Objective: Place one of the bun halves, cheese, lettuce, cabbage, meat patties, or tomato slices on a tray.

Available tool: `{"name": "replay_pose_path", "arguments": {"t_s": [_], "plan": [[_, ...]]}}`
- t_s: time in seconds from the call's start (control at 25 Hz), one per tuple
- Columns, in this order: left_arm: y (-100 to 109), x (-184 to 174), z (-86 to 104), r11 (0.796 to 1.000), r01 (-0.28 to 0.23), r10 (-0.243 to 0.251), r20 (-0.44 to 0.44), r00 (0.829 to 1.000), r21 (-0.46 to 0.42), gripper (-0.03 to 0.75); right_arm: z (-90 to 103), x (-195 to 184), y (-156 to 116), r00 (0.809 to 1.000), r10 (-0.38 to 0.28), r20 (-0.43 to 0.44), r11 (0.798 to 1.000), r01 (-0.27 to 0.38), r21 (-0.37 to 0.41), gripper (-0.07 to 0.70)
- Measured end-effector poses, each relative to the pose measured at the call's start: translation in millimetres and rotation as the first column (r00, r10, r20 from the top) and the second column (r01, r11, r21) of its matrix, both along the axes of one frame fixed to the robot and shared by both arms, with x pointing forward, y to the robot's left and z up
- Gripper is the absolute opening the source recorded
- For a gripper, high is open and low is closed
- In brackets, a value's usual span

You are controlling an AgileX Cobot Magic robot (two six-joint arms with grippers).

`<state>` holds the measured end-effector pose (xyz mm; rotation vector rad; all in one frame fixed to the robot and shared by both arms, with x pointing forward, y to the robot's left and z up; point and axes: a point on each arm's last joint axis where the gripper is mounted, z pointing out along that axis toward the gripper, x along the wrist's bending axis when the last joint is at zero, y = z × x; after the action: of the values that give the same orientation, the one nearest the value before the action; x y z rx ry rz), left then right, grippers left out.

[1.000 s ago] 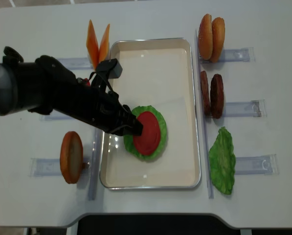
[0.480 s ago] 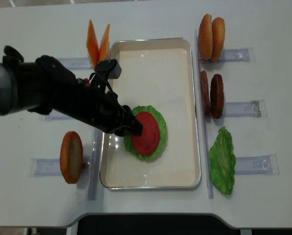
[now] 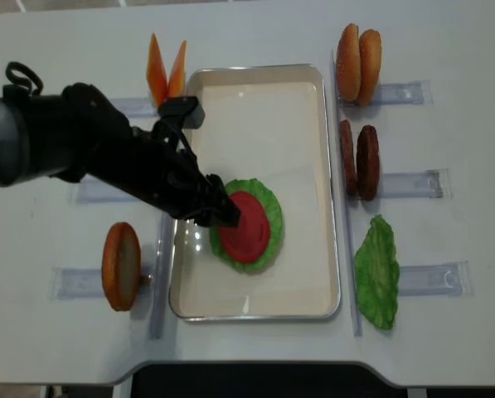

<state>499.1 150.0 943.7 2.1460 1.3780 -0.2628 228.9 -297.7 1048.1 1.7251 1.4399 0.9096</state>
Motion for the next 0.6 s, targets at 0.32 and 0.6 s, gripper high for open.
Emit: {"name": "replay_pose_path", "arguments": {"t_s": [0.32,0.6], "plan": [[-1.2,17.2,24.2,0.997,-0.009,0.011,-0.016,1.000,0.074,0.414,0.0,0.0,0.0,1.000,0.000,0.000,1.000,0.000,0.000,0.539],[2.4,34.8,62.7,0.985,-0.034,0.026,0.049,0.998,0.171,0.419,0.0,0.0,0.0,1.000,0.000,0.000,1.000,0.000,0.000,0.539]]}}
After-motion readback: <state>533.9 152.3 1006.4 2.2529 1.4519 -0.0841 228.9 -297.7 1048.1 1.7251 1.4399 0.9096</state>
